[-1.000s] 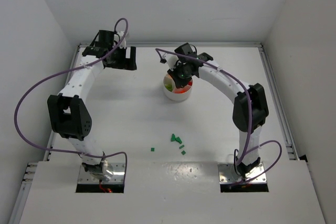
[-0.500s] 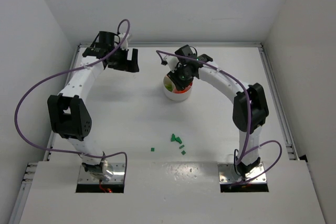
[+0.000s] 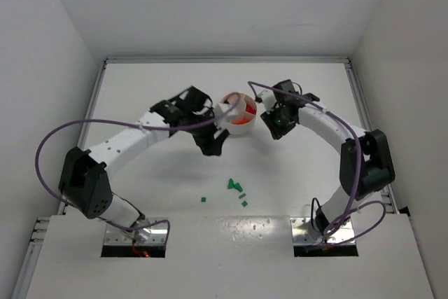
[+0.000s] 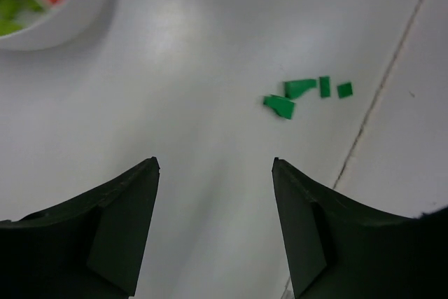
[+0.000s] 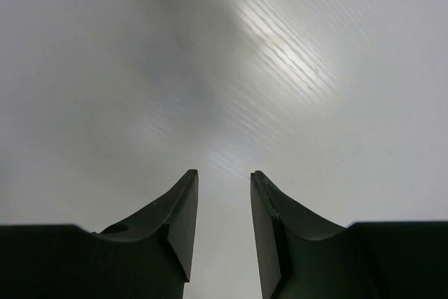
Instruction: Sort the legos into containers by color
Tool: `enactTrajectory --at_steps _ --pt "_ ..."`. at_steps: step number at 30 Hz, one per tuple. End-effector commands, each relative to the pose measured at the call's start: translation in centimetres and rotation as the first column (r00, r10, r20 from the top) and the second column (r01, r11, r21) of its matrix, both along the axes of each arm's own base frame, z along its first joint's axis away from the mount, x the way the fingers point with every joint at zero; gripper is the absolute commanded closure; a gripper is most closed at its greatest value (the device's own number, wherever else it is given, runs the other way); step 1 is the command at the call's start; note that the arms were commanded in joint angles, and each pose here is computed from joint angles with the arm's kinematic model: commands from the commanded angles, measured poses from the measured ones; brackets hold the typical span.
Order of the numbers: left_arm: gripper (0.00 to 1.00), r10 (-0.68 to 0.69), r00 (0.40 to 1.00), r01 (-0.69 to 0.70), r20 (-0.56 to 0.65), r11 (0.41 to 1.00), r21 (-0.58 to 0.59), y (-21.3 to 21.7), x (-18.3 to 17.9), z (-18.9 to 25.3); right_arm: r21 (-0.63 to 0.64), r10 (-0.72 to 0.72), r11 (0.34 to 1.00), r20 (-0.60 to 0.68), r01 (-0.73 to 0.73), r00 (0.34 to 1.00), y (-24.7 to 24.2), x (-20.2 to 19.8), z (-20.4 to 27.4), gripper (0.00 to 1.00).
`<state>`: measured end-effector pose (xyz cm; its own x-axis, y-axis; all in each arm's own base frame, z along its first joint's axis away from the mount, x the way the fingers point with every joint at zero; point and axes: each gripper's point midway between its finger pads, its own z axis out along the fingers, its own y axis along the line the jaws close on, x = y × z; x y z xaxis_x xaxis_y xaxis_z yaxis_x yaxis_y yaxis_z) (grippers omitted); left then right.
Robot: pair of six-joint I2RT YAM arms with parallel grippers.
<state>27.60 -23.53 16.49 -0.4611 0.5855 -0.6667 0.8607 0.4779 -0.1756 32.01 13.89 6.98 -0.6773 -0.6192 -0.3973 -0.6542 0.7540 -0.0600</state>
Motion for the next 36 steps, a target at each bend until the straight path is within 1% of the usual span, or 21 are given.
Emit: enactTrajectory --at_steps 1,2,3,4,6,7,8,9,12,15,20,22,24,31,33,36 --pt "0.29 -0.062 0.996 0.057 0.060 0.994 0.093 -1.9 -3.2 -1.4 0.024 -0.141 0.990 0.026 0.140 0.990 -3.2 1.0 0.1 0.63" --pt "0.29 -0.058 0.997 0.053 0.046 0.992 0.119 -2.4 -3.8 -2.3 0.030 -0.158 0.987 -0.018 0.159 0.987 -3.6 0.4 -0.8 0.63" --pt "0.29 -0.076 0.997 0.071 0.028 0.989 0.132 -3.5 -5.0 -2.9 0.039 -0.170 0.984 -0.023 0.171 0.985 -4.0 0.5 -0.8 0.63" --pt "0.29 -0.070 0.998 0.067 0.006 0.982 0.176 -3.5 -5.4 -4.3 0.053 -0.195 0.979 -0.023 0.196 0.981 -4.8 0.6 -0.8 0.63" --pt "0.28 -0.088 0.996 0.086 0.002 0.976 0.198 -4.4 -6.0 -5.2 0.056 -0.223 0.973 -0.025 0.224 0.975 -5.4 0.8 -0.6 0.63" --pt "0.25 -0.110 0.994 0.109 -0.007 0.972 0.210 -5.0 -6.9 -5.9 0.067 -0.226 0.971 -0.031 0.227 0.974 -5.5 0.8 -0.5 0.63" --pt "0.23 -0.106 0.994 0.104 -0.004 0.968 0.228 -5.3 -6.9 -6.5 0.076 -0.236 0.968 -0.035 0.238 0.971 -5.7 1.1 -0.5 0.63" --pt "0.19 -0.126 0.992 0.118 0.021 0.967 0.226 -6.1 -7.2 -6.4 0.071 -0.236 0.968 -0.046 0.239 0.971 -5.7 1.2 -0.6 0.63" --pt "0.14 -0.139 0.990 0.131 0.008 0.954 0.269 -6.6 -7.8 -8.3 0.091 -0.248 0.964 -0.042 0.251 0.968 -6.0 1.9 -0.3 0.63" --pt "0.14 -0.140 0.990 0.134 -0.002 0.945 0.299 -6.9 -8.1 -9.5 0.091 -0.248 0.964 -0.042 0.251 0.968 -6.0 1.9 0.0 0.63" --pt "0.14 -0.158 0.987 0.152 -0.005 0.939 0.308 -7.8 -8.7 -10.7 0.095 -0.253 0.962 -0.054 0.257 0.966 -6.1 2.0 -0.1 0.63" --pt "0.13 -0.156 0.988 0.145 0.003 0.929 0.342 -7.6 -8.7 -11.5 0.103 -0.249 0.962 -0.058 0.254 0.967 -6.0 1.9 -0.1 0.63" --pt "0.13 -0.182 0.983 0.173 -0.011 0.913 0.368 -7.9 -8.8 -12.9 0.106 -0.245 0.962 -0.071 0.251 0.967 -5.8 2.1 -0.2 0.63" --pt "0.14 -0.192 0.981 0.175 0.004 0.903 0.393 -7.8 -8.3 -13.9 0.102 -0.245 0.962 -0.079 0.252 0.966 -5.8 2.1 -0.5 0.63" --pt "0.14 -0.195 0.980 0.169 0.029 0.907 0.386 -8.2 -7.8 -13.7 0.106 -0.245 0.962 -0.071 0.251 0.967 -5.7 2.4 -0.2 0.63" --pt "0.17 -0.209 0.978 0.185 0.020 0.902 0.390 -8.2 -7.9 -14.1 0.106 -0.245 0.962 -0.071 0.251 0.967 -5.7 2.4 -0.2 0.63"
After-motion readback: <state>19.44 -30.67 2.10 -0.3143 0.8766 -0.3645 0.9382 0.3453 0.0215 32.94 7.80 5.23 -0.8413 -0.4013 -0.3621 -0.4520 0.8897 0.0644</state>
